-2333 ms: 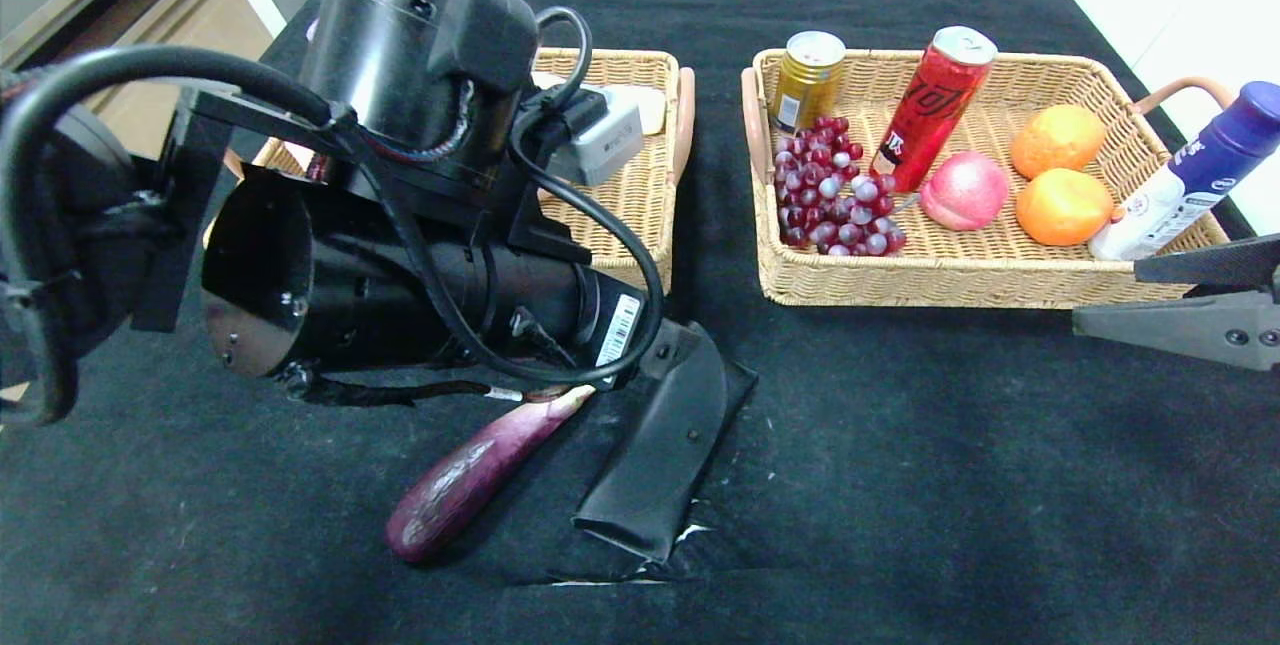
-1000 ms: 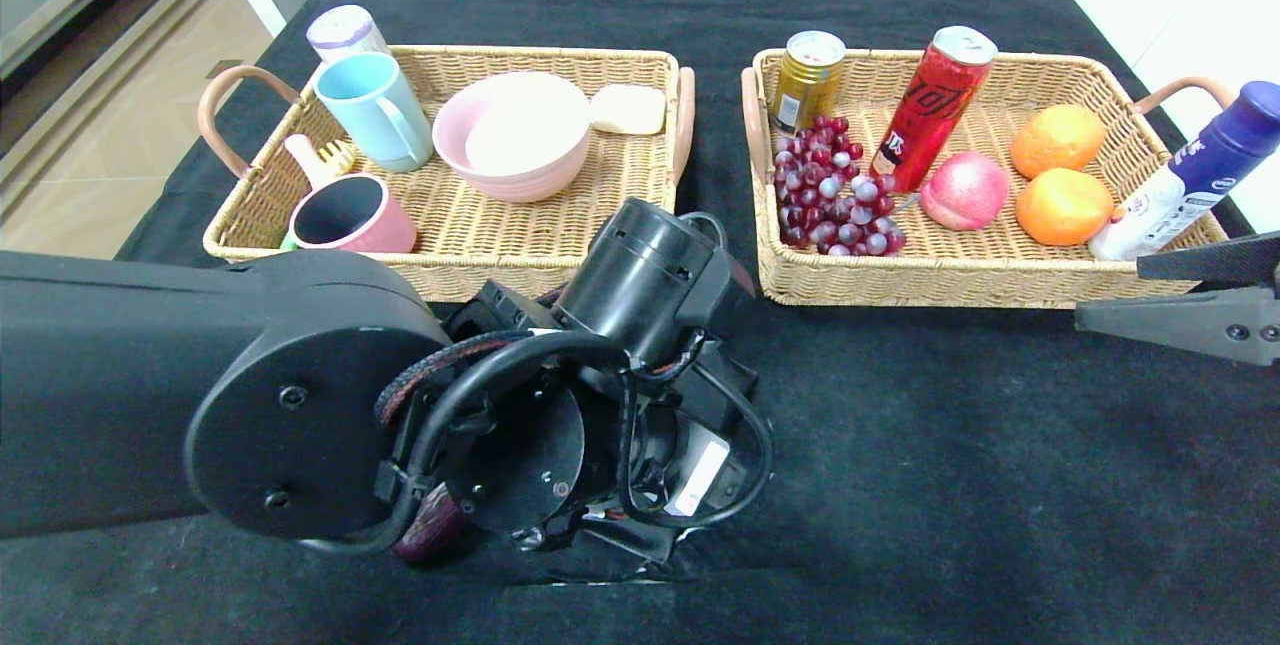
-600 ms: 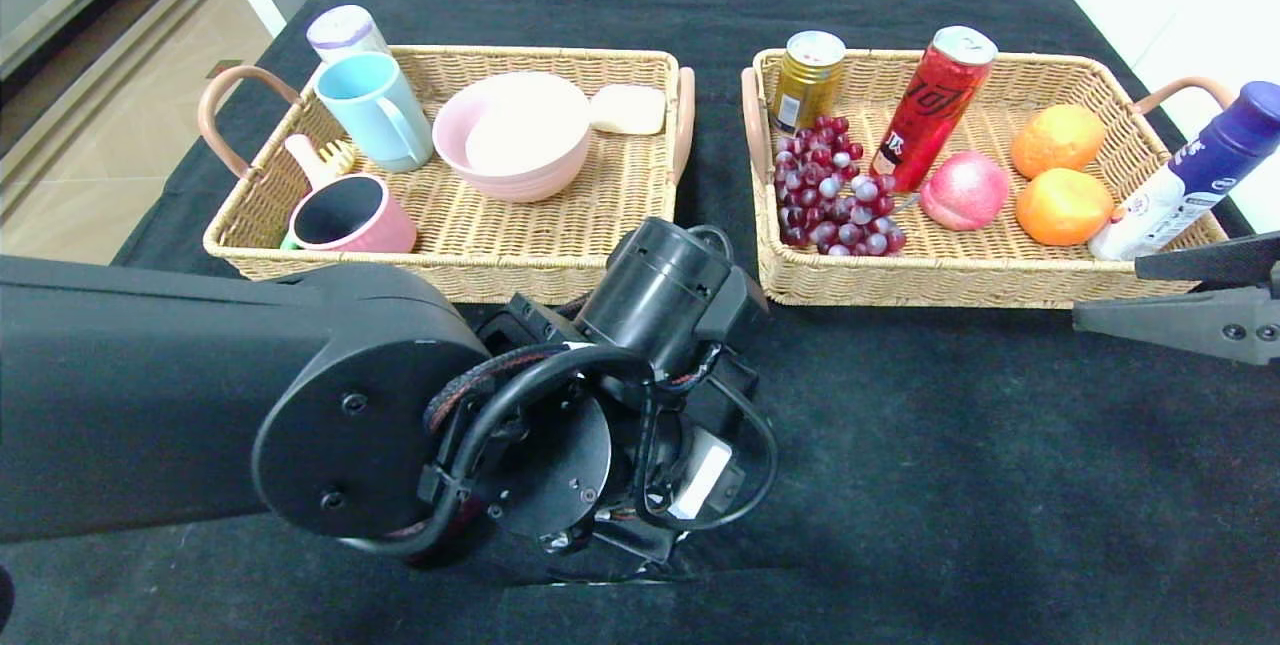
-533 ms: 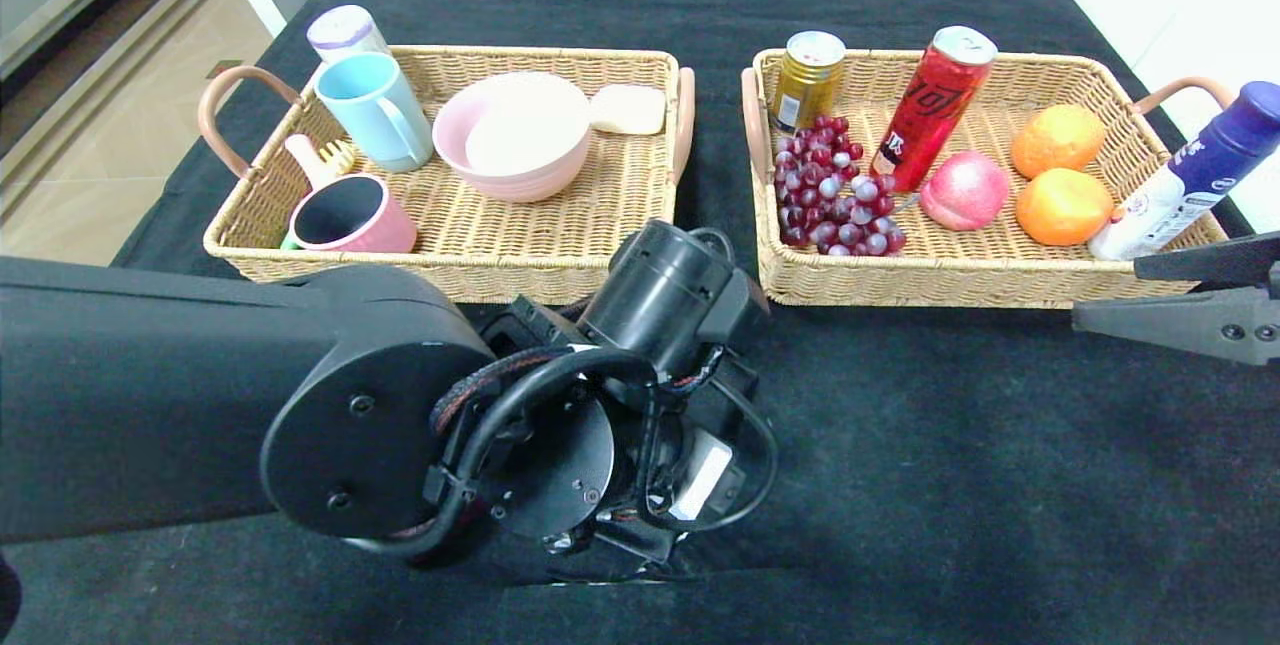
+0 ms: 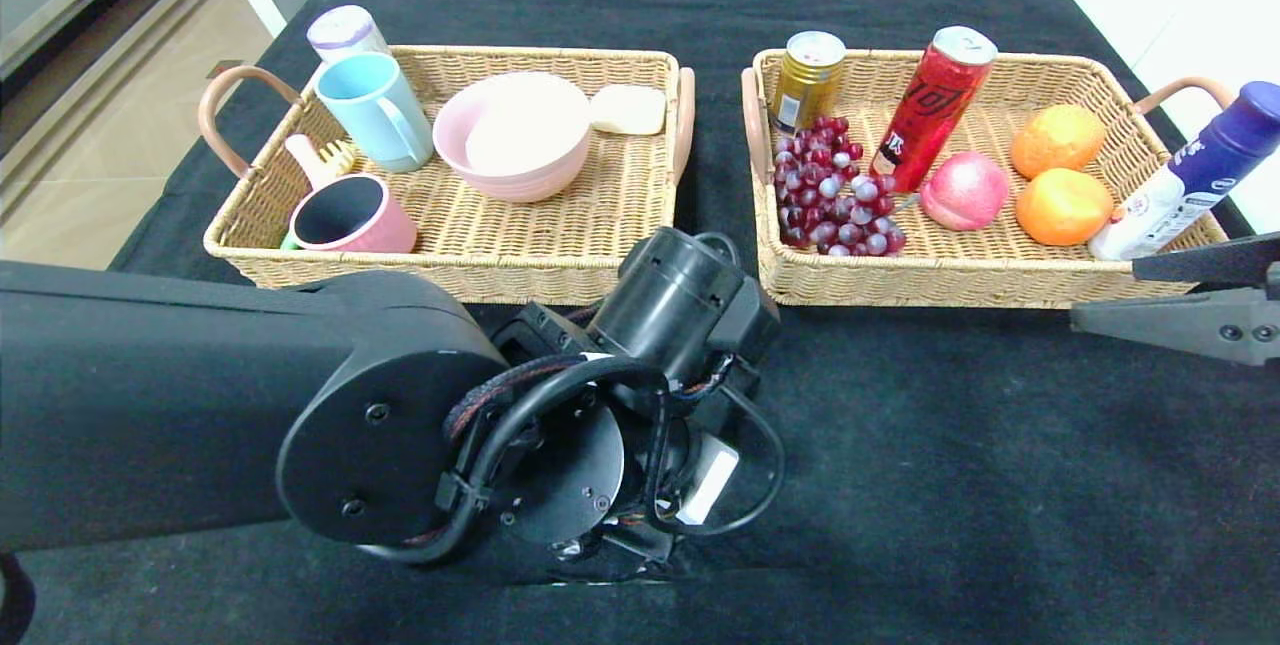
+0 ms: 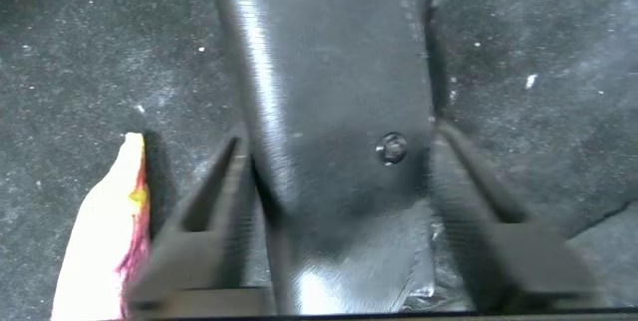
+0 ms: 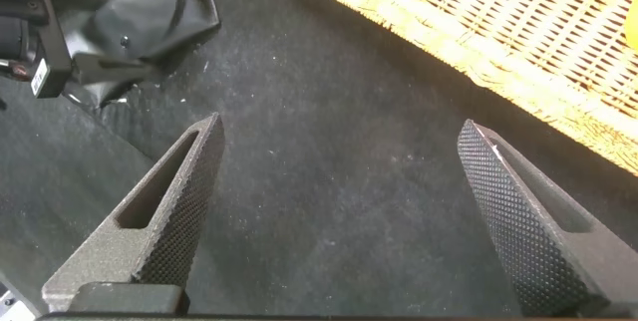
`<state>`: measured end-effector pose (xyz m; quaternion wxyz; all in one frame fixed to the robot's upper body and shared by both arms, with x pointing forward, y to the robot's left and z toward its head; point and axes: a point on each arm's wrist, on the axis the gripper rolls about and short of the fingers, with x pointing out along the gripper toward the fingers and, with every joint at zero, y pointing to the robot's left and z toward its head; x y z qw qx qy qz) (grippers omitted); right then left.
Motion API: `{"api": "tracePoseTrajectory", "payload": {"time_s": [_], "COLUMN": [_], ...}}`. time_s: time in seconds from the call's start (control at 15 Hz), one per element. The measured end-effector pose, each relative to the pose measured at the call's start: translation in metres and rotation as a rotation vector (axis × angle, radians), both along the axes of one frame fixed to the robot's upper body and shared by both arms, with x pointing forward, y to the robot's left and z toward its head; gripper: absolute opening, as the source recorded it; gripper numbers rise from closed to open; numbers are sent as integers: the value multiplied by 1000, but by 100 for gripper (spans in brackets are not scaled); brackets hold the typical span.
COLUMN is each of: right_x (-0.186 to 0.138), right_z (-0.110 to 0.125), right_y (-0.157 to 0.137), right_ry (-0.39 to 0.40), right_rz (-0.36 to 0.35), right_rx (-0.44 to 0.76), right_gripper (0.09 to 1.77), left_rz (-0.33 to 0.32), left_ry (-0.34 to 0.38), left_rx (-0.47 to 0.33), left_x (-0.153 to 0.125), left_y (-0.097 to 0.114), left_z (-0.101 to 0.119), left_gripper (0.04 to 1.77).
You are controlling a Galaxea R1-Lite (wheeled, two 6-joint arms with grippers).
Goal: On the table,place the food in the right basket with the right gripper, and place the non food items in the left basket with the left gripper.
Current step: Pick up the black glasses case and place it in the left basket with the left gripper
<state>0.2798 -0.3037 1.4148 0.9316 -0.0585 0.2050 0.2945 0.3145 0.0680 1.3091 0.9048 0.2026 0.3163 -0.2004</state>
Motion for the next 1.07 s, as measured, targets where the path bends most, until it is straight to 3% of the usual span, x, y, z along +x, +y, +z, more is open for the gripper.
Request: {"api": "tracePoseTrajectory", "payload": {"time_s": [0.13,0.27,1.07], "right_x": [0,0,0], "right_z": [0,0,0], "right_y": [0,0,0], "right_ry": [0,0,0], "right_rz": [1,1,0], "right_rx": [0,0,-1], "right_gripper": [171,171,171], "left_rz": [-1,-1,5], "left_ry": [-1,-1,4], "left_rx": [-1,-2,-7], "left_x": [0,0,0], "left_y": [0,0,0], "left_z": [0,0,0], "left_gripper": [88,80,78]}}
